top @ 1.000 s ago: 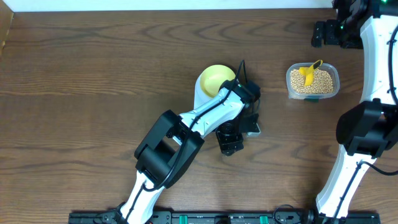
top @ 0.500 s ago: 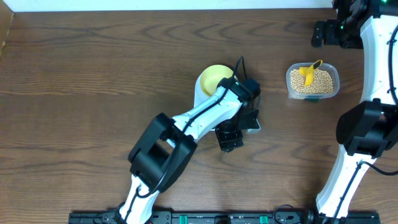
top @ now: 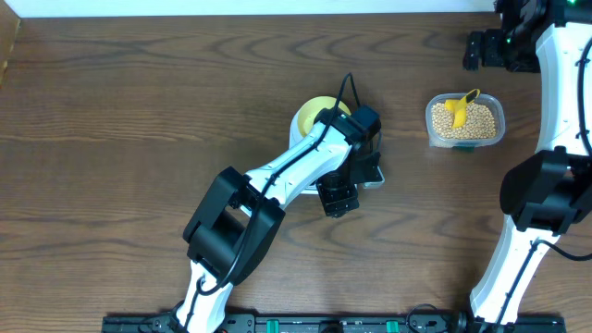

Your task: Scoop item into bowl and weigh 50g on scale

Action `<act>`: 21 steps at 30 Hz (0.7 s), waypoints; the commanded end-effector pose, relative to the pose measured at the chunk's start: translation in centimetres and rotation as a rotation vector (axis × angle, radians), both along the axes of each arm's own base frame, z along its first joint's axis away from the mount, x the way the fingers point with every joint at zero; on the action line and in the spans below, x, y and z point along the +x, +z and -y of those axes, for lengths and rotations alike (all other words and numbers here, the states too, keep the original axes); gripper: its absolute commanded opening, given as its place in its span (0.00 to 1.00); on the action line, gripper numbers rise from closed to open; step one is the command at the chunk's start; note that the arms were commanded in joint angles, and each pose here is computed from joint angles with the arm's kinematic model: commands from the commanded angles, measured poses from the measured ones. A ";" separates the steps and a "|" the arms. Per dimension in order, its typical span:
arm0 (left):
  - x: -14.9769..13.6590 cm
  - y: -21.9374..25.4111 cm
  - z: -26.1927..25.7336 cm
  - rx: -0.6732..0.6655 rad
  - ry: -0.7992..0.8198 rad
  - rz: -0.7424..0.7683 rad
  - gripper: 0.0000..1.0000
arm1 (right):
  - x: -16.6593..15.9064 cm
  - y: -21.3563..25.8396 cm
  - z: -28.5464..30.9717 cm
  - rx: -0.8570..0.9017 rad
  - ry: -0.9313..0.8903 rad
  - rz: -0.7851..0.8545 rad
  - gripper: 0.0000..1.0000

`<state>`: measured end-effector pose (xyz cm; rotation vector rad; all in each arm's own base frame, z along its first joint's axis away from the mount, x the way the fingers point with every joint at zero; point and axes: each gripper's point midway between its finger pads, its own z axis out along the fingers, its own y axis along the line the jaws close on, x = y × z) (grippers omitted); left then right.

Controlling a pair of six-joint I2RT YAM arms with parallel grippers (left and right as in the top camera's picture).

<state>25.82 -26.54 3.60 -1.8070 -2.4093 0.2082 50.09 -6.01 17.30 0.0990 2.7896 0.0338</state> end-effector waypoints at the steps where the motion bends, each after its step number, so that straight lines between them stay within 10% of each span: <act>1: 0.3 0.8 0.1 -0.007 0.003 0.022 0.80 | 0.1 0.0 -0.1 0.004 -0.009 0.000 0.99; 21: -0.9 -0.1 0.6 0.009 -0.034 0.005 0.80 | 0.1 0.0 -0.1 0.004 -0.009 0.000 0.99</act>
